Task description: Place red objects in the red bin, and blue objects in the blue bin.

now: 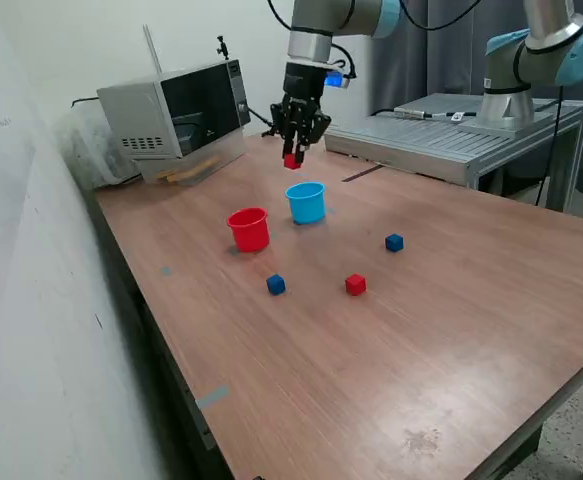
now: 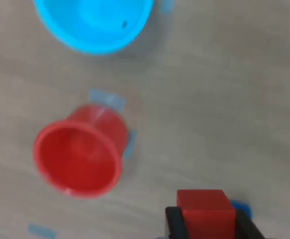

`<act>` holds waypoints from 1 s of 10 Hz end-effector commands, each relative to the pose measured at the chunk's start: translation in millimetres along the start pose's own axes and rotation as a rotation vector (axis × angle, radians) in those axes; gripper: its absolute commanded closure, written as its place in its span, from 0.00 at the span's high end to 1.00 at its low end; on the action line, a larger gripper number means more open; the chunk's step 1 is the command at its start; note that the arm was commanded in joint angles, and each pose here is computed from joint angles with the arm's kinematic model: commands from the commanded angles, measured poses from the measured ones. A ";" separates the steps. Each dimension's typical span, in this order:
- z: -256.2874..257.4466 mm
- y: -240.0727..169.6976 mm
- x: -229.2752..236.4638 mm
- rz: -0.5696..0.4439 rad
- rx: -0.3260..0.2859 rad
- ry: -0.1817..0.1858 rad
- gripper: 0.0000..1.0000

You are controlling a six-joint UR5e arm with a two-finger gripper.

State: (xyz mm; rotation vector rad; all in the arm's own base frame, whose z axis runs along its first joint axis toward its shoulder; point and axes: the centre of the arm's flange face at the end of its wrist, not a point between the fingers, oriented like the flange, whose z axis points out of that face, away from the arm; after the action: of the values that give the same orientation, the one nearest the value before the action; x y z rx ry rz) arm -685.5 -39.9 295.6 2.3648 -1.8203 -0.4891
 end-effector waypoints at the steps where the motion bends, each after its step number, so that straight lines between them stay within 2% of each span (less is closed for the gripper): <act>1: 18.4 40.4 -18.9 0.026 -0.029 -0.018 0.00; 5: 69.8 52.7 -65.6 0.077 -0.010 -0.032 0.00; 7: 90.0 45.5 -93.9 0.112 0.008 -0.038 0.00; 10: 96.7 37.2 -112.2 0.136 0.018 -0.043 0.00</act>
State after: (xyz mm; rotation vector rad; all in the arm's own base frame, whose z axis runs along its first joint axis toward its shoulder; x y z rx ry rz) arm -774.1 45.5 243.5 2.2590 -1.9600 -0.5164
